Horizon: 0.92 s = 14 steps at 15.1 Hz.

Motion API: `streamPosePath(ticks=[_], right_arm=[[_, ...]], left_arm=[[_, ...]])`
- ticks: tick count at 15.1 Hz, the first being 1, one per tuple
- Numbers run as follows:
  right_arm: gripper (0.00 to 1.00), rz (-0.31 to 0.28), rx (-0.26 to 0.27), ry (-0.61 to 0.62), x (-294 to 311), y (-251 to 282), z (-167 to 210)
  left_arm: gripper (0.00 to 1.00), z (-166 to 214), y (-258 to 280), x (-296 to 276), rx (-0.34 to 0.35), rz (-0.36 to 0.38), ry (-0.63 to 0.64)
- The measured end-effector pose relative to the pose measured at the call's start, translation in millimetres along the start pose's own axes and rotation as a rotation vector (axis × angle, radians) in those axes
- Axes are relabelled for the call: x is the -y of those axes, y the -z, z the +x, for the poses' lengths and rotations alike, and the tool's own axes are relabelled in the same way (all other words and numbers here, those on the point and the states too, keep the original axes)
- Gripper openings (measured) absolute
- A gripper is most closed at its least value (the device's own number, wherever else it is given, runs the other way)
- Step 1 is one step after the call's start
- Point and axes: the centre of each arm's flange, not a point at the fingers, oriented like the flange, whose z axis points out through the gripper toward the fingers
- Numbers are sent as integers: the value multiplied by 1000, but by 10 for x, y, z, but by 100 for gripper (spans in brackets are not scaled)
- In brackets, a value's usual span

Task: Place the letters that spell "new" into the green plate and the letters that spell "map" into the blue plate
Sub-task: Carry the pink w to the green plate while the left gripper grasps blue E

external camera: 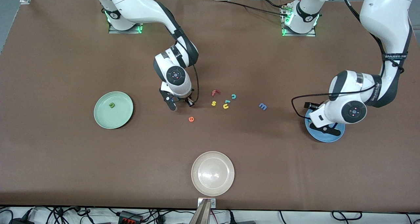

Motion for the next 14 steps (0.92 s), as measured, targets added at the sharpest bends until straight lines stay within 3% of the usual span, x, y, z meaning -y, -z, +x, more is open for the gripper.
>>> streamPosePath(ticks=[4, 6, 11, 14], right_arm=[[44, 2, -1, 2, 7, 5, -7], [28, 4, -1, 5, 12, 12, -14], [27, 3, -4, 43, 13, 15, -16], [27, -29, -11, 117, 8, 70, 90]], left_arm=[[100, -4, 128, -759, 1, -79, 182], [100, 2, 98, -1111, 8, -76, 349], [100, 111, -248, -1710, -3, -103, 708], [100, 140, -466, -1777, -43, -162, 842]])
